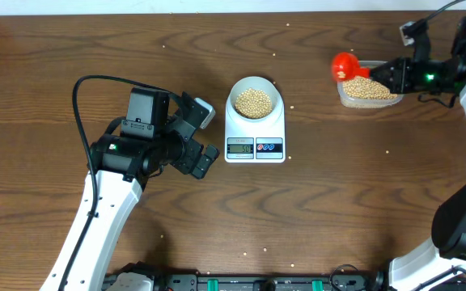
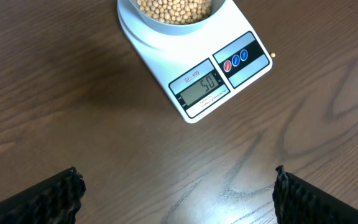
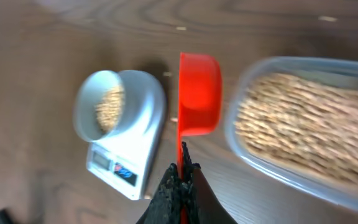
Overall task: Scoop item into bowl and weigh 50g on scale
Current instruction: 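Move the red scoop right back to the bean tub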
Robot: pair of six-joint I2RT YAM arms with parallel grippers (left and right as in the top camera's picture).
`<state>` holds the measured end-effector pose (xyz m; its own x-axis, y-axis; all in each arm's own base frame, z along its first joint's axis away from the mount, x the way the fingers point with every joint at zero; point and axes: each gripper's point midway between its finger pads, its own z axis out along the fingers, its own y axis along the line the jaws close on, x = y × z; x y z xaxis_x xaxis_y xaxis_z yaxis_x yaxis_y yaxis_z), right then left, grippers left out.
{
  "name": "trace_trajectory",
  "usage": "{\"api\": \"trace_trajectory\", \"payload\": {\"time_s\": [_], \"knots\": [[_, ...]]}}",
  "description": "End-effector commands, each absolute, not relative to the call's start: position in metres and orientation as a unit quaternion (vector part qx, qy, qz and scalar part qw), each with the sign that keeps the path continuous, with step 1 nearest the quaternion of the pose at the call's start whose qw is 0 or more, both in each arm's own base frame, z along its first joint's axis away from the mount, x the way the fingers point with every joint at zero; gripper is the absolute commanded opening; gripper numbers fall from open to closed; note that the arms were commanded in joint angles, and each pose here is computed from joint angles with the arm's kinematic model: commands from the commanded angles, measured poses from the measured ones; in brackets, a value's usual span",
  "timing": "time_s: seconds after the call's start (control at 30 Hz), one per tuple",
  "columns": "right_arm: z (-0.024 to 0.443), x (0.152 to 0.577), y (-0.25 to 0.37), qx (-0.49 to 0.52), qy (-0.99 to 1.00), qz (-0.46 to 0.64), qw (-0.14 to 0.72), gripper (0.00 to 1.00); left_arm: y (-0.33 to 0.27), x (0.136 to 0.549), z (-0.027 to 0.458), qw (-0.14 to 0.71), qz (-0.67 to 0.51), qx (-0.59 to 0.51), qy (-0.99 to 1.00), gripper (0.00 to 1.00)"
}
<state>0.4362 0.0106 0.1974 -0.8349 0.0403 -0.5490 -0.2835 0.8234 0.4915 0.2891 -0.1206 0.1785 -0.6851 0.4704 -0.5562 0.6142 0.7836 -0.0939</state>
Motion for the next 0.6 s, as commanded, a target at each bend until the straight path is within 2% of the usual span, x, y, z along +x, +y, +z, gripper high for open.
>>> {"api": "trace_trajectory", "payload": {"time_s": [0.0,0.23,0.57], "knots": [[0.207,0.434,-0.023,-0.003,0.939,0.191,0.287,0.01,-0.124,0.291,0.188,0.274,-0.141,0.308,0.900,0.99],[0.222,0.426,-0.058,0.044,0.953,0.034,0.298,0.01,-0.124,0.291,0.188,0.274,-0.141,0.308,0.900,0.99],[0.219,0.426,-0.047,0.015,0.954,-0.109,0.279,0.01,-0.124,0.291,0.188,0.274,-0.141,0.308,0.900,0.99]]}}
